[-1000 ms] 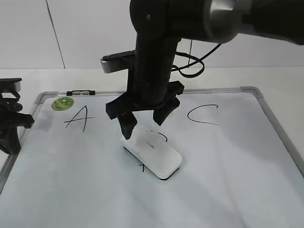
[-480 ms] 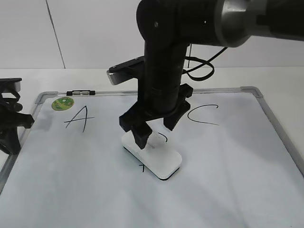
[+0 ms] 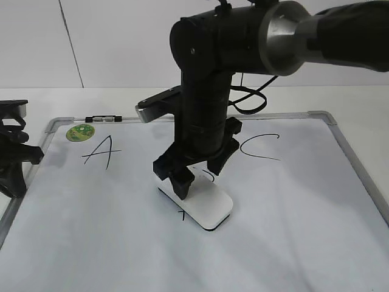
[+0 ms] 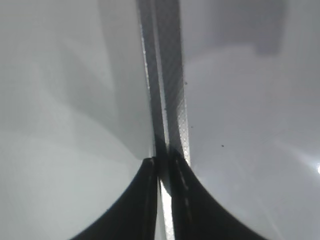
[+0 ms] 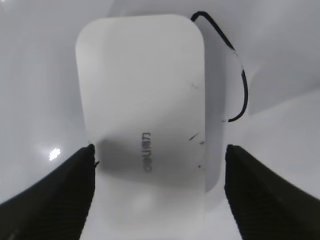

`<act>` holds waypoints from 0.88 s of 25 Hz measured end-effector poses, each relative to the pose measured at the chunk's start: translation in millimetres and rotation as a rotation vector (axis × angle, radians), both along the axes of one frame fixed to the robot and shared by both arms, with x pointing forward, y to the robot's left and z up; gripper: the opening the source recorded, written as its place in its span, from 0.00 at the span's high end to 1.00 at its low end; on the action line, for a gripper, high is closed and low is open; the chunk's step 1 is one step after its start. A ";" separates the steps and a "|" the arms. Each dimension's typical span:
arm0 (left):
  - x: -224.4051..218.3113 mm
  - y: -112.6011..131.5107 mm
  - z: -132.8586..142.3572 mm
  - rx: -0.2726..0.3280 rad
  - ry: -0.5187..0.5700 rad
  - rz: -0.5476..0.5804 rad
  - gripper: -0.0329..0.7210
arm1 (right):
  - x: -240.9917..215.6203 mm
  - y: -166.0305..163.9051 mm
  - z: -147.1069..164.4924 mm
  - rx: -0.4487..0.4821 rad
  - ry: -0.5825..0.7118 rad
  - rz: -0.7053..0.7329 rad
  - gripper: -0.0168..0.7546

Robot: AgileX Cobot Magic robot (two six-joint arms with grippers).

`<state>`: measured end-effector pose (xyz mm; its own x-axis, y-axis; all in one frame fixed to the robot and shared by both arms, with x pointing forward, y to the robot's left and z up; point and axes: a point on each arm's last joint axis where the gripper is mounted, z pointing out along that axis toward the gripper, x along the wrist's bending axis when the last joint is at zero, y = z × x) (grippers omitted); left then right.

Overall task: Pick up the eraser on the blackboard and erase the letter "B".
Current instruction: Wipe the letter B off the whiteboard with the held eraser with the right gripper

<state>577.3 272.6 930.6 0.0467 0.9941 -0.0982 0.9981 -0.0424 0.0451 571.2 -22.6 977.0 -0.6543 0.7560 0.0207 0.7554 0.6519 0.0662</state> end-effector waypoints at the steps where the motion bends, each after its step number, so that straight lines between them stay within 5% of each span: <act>1: 0.0 0.0 0.0 0.000 0.000 0.000 0.90 | 0.4 0.3 0.0 0.003 -0.004 0.001 0.15; 22: 0.0 0.0 0.0 0.000 0.000 0.000 0.90 | 1.0 4.0 -3.6 0.034 0.003 -0.009 0.16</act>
<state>577.3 272.6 930.6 0.0467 0.9941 -0.0982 0.9981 -0.0424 0.0451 572.1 -18.6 973.4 -0.6471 0.7608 0.0486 0.7616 0.6423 0.0859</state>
